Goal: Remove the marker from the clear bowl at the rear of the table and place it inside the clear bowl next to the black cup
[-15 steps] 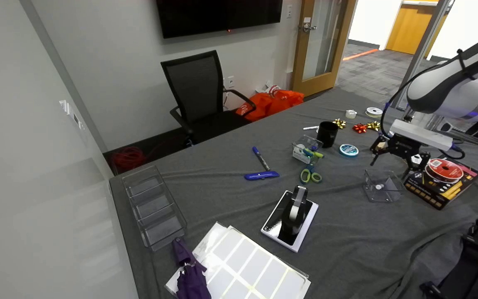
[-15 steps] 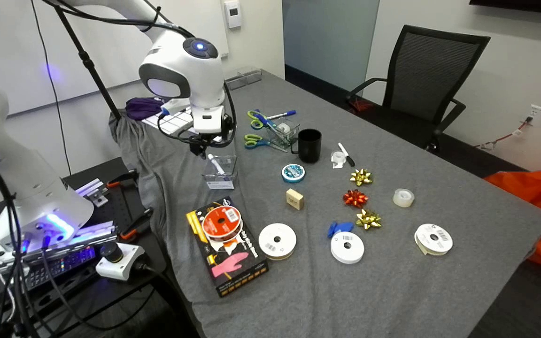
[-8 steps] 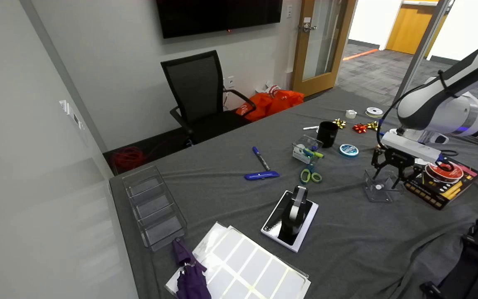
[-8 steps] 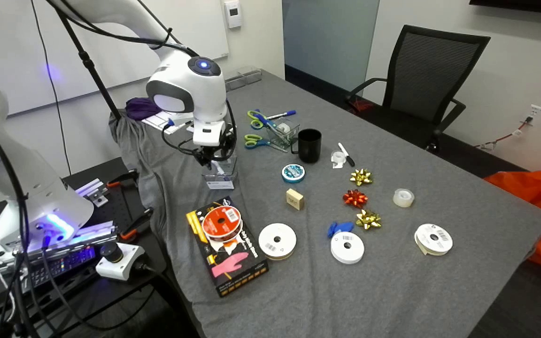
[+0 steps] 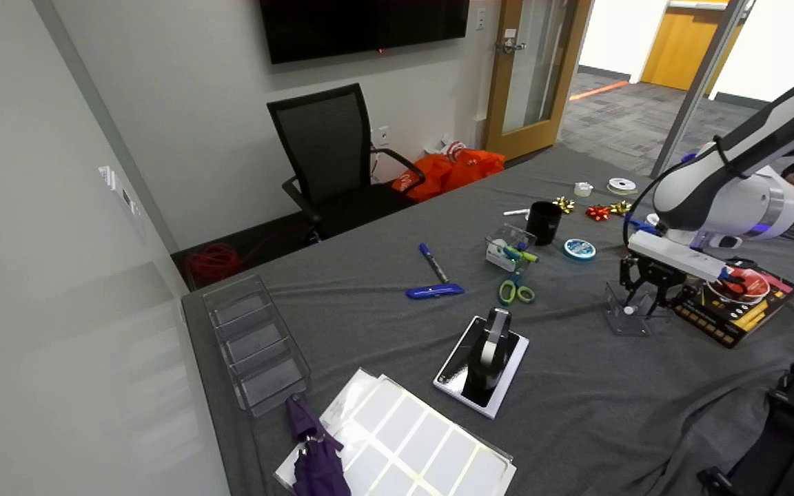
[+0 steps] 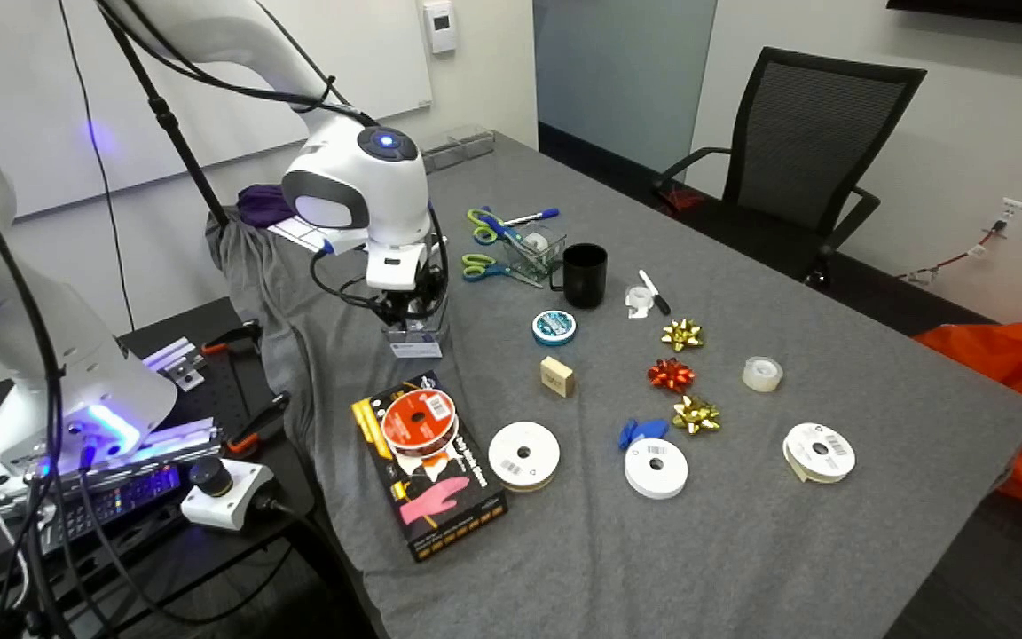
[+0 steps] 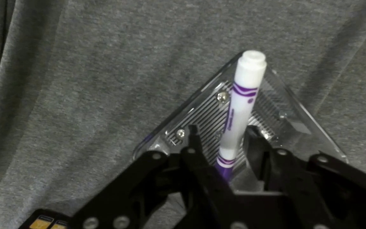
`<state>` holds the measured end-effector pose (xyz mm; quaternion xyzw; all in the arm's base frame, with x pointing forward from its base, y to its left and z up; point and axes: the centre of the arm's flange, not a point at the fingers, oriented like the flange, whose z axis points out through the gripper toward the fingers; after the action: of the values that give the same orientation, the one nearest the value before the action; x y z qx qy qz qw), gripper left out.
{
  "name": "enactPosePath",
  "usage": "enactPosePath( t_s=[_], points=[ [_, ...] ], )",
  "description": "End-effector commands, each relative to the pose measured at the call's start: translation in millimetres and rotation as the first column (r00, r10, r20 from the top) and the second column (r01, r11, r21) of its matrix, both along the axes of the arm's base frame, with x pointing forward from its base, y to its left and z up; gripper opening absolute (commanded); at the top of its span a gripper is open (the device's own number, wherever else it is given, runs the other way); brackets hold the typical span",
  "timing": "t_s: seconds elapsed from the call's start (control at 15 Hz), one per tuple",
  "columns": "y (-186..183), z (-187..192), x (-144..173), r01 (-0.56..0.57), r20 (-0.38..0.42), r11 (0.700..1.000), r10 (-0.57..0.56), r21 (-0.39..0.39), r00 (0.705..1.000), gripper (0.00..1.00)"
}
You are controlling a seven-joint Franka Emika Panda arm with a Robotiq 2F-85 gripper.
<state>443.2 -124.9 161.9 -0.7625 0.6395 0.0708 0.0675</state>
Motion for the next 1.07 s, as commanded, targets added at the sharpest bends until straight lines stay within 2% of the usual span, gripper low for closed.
enactPosePath(
  t_s=[0.0,0.07,0.2,0.27,0.6,1.0],
  points=[
    [1.9,-15.3,1.4,0.023,0.017,0.999,-0.023,-0.026,1.000,0.13],
    [1.7,-18.4,1.3,0.025,0.015,0.999,-0.024,-0.033,1.000,0.05],
    [1.4,-21.9,2.0,0.030,0.016,0.999,-0.029,-0.044,0.999,0.00],
    [1.7,-22.0,2.8,0.034,0.017,0.998,-0.034,-0.047,0.999,0.04],
    [2.1,3.8,-1.1,0.029,-0.006,1.000,-0.029,0.003,1.000,0.04],
    [10.9,54.1,4.5,0.022,-0.033,0.991,-0.018,0.135,0.999,0.04]
  ],
)
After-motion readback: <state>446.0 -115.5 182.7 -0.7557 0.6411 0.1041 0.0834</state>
